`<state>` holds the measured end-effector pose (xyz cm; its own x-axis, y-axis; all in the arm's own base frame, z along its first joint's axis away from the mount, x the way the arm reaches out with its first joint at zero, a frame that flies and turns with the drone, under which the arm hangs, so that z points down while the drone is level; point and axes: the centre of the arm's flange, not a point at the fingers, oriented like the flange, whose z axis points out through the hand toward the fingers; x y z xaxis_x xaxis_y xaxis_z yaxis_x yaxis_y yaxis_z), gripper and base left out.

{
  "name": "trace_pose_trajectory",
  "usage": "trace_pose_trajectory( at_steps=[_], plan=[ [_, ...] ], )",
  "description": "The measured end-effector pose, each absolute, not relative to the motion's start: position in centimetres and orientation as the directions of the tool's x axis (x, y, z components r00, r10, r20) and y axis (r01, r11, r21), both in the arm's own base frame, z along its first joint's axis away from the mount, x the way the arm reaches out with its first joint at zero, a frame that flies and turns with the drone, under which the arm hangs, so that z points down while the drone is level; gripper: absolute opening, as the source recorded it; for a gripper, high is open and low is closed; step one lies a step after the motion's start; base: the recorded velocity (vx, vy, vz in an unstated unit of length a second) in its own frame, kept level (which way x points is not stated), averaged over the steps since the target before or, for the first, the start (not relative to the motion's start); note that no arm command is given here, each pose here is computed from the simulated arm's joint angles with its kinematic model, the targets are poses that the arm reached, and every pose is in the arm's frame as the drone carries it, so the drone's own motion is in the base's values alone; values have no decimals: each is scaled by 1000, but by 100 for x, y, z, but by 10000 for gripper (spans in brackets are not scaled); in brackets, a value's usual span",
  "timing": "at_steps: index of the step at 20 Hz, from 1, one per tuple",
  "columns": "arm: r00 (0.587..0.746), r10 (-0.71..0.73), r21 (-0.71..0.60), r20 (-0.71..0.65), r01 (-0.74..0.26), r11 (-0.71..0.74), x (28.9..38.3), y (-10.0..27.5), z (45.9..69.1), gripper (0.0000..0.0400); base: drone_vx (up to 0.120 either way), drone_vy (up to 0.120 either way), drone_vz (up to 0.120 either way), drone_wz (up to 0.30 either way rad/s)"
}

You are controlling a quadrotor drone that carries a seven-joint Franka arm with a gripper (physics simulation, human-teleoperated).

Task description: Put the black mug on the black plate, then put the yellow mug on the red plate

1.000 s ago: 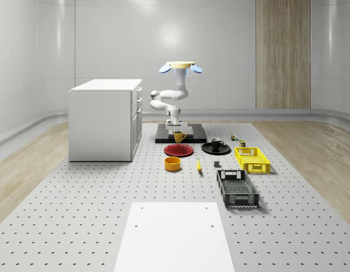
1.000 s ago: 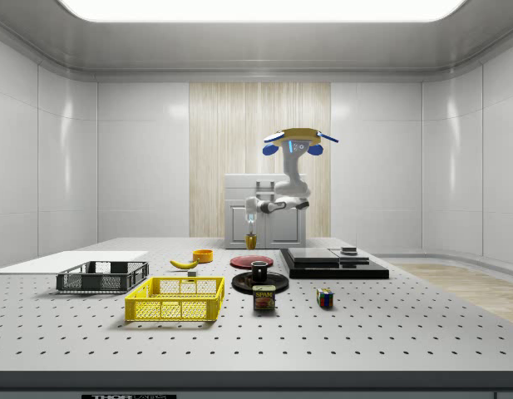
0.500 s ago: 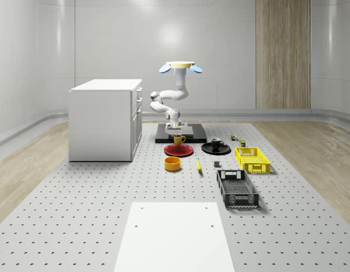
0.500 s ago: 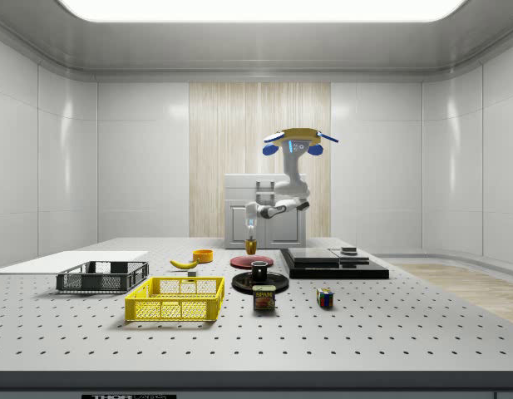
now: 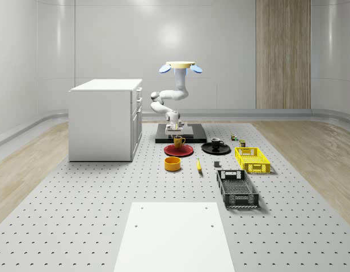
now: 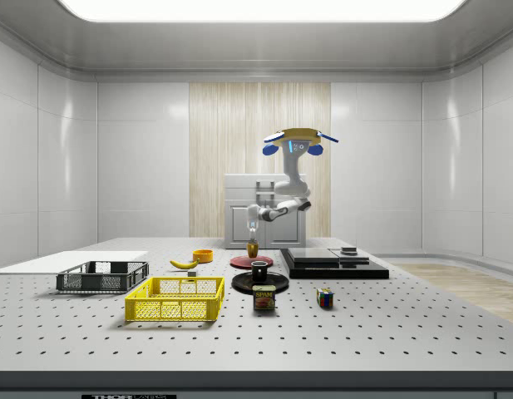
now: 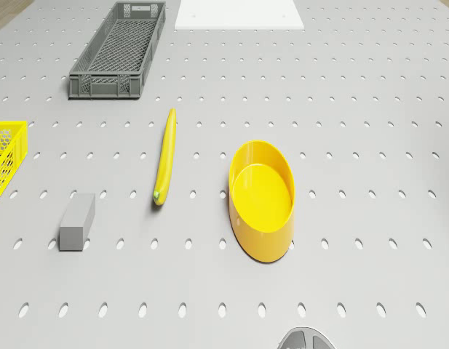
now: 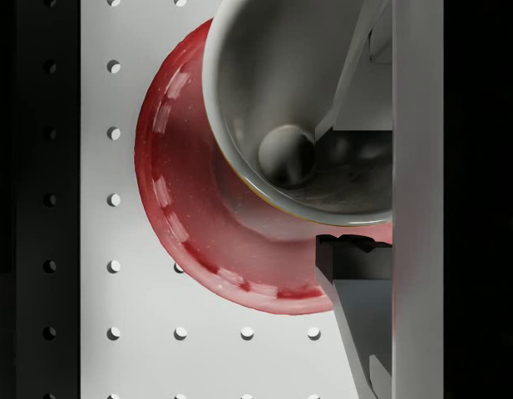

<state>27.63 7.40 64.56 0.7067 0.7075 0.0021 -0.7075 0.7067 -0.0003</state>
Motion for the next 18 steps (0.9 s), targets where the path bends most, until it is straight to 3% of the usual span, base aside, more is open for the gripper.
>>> trace_pose_trajectory(
  at_steps=[5, 7, 10, 13, 18],
  plan=[
    [707, 708, 0, 2, -708, 707, 2740, 741, 6564, 110, 0, 0, 0, 0],
    [707, 708, 0, 2, -708, 707, 2735, 741, 6586, 224, 0, 0, 0, 0],
    [707, 708, 0, 2, -708, 707, 2731, 741, 6548, 317, 0, 0, 0, 0],
    [707, 708, 0, 2, -708, 707, 2729, 742, 6452, 361, 0, 0, 0, 0],
    [707, 708, 0, 2, -708, 707, 2728, 741, 6344, 387, 0, 0, 0, 0]
  ],
)
